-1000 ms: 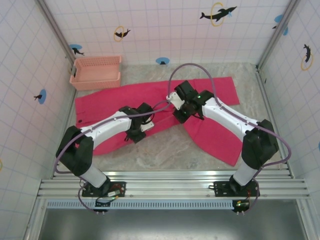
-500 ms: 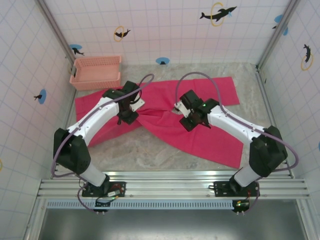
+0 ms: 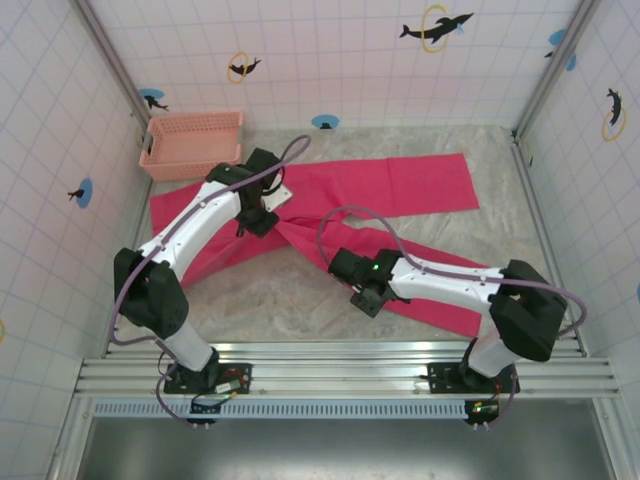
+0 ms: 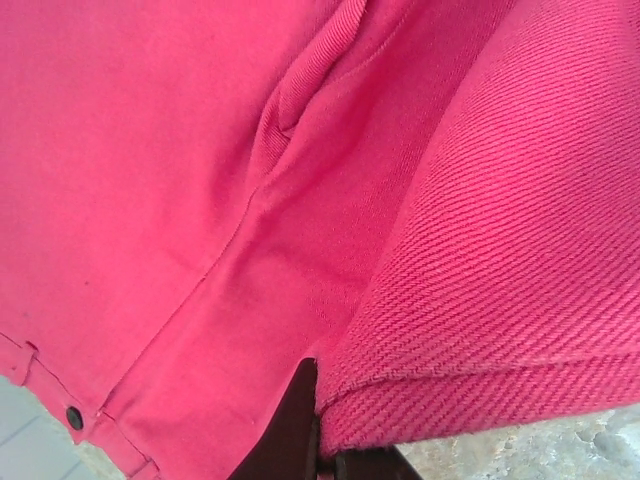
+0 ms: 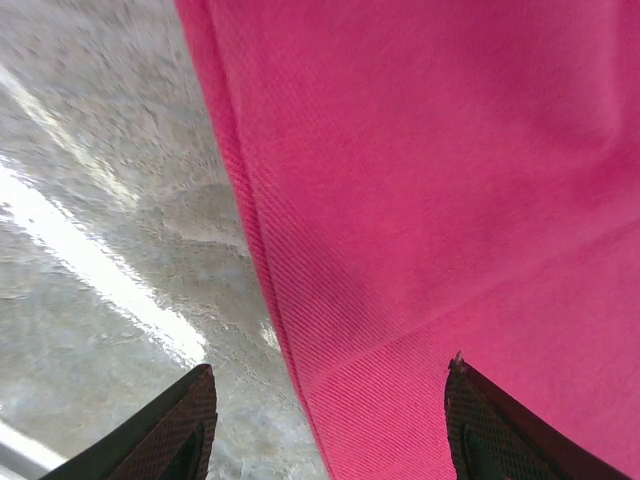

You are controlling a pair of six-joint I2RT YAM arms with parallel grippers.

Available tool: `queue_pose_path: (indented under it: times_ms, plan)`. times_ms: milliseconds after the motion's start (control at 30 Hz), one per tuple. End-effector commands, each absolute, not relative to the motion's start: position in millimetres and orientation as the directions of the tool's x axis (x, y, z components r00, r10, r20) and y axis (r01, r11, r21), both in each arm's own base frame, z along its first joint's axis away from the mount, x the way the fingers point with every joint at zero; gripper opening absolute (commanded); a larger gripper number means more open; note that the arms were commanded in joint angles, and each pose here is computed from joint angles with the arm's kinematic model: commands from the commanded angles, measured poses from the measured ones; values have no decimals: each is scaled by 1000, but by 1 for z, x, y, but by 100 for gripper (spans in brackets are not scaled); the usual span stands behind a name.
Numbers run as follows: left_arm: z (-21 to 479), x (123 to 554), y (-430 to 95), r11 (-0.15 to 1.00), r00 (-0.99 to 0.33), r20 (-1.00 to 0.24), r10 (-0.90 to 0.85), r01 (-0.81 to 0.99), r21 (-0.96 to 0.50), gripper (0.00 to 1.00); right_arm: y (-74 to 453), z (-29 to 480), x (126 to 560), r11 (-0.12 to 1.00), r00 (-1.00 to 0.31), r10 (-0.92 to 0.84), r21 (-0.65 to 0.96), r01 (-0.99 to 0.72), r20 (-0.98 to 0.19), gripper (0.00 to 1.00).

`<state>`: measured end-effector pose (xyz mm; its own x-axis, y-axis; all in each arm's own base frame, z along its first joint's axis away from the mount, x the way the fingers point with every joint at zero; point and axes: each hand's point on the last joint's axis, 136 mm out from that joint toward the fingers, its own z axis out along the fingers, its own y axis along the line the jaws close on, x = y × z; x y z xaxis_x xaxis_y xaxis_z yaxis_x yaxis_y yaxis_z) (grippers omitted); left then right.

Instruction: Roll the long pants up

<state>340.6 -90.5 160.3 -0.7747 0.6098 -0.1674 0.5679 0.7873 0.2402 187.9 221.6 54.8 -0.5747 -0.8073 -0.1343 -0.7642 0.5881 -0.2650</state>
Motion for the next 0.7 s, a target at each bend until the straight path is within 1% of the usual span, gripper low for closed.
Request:
queue_pose_path:
  times_ms: [0, 233, 300, 367, 533, 600, 667]
  plan:
    - [174, 345, -91, 777, -761, -176, 624, 581, 241, 0, 205, 41, 188, 603, -620, -782, -339, -723, -68, 63]
    - [183, 349, -85, 778, -762, -182, 622, 574, 255, 0, 190, 19, 187, 584, -642, -766, -384, -715, 31, 62]
    - [185, 349, -82, 783, -765, -187, 616, 567, 256, 0, 186, 17, 187, 585, -651, -758, -400, -706, 41, 60]
    - [188, 349, -79, 788, -768, -195, 610, 560, 256, 0, 183, 15, 187, 591, -663, -747, -416, -692, 41, 56]
    - [191, 349, -73, 794, -773, -202, 601, 548, 264, 0, 169, 23, 195, 610, -708, -706, -483, -628, 28, 35]
    - [192, 350, -71, 794, -775, -201, 600, 544, 271, 0, 161, 34, 201, 614, -724, -689, -522, -593, 11, 23]
    - [194, 352, -67, 794, -776, -201, 597, 537, 286, 0, 152, 54, 210, 619, -737, -675, -567, -543, -32, 10]
